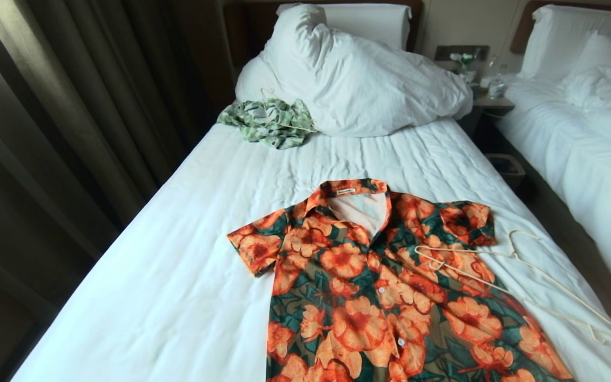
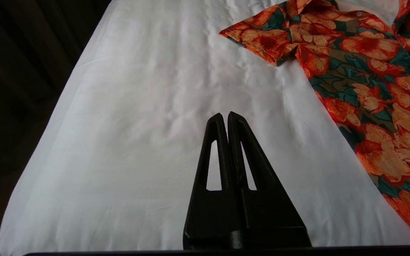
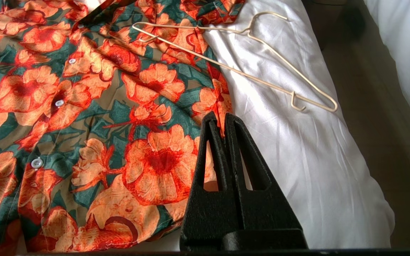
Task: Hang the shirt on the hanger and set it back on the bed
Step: Lift the shirt and hanger
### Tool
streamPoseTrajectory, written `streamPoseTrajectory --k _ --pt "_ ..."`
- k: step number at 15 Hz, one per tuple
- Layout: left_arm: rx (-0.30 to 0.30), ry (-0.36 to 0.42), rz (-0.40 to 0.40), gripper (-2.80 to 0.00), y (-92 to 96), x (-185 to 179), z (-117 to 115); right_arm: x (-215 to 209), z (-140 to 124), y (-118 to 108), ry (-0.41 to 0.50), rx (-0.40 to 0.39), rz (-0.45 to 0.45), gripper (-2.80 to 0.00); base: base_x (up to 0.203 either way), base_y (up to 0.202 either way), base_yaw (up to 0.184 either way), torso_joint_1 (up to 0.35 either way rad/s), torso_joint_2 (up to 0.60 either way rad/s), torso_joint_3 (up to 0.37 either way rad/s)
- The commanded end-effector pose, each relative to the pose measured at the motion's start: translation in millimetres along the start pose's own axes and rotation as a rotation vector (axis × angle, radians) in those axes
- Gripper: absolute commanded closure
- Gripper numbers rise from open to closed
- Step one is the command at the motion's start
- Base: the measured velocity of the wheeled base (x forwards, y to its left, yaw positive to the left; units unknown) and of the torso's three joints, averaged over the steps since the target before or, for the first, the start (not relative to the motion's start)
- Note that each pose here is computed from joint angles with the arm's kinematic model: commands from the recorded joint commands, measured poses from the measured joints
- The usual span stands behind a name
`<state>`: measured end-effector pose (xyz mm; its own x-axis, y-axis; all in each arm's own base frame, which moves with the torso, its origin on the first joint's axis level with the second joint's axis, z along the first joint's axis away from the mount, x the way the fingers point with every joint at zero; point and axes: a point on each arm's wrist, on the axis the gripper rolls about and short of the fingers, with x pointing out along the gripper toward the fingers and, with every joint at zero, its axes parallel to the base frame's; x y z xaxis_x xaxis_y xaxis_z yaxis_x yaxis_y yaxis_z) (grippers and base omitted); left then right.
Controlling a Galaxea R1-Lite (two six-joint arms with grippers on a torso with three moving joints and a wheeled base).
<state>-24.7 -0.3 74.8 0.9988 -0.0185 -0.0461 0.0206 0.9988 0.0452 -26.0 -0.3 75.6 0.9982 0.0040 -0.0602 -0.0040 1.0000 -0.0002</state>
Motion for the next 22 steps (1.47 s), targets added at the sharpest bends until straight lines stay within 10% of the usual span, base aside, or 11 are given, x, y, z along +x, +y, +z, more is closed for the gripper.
streamPoseTrajectory --k 1,6,12,22 --pt "0.0 -0.003 0.0 0.0 0.0 -0.3 -0.1 -0.1 -0.2 0.0 0.0 -0.006 0.002 0.0 0.0 0.0 0.0 0.0 0.0 0.0" --pt "0.0 -0.003 0.0 0.0 0.0 -0.3 -0.1 -2.8 6.8 0.1 -0.014 -0.018 0.005 0.0 0.0 0.0 0.0 0.0 0.0 0.0" --pt "0.0 -0.003 0.0 0.0 0.0 -0.2 -0.1 20.7 76.6 0.6 0.169 -0.013 0.029 0.0 0.0 0.0 0.0 0.0 0.0 0.0" --pt "0.0 -0.002 0.0 0.0 0.0 -0.2 -0.1 225.0 160.2 -3.7 0.571 0.135 0.018 0.0 0.0 0.0 0.0 0.0 0.0 0.0"
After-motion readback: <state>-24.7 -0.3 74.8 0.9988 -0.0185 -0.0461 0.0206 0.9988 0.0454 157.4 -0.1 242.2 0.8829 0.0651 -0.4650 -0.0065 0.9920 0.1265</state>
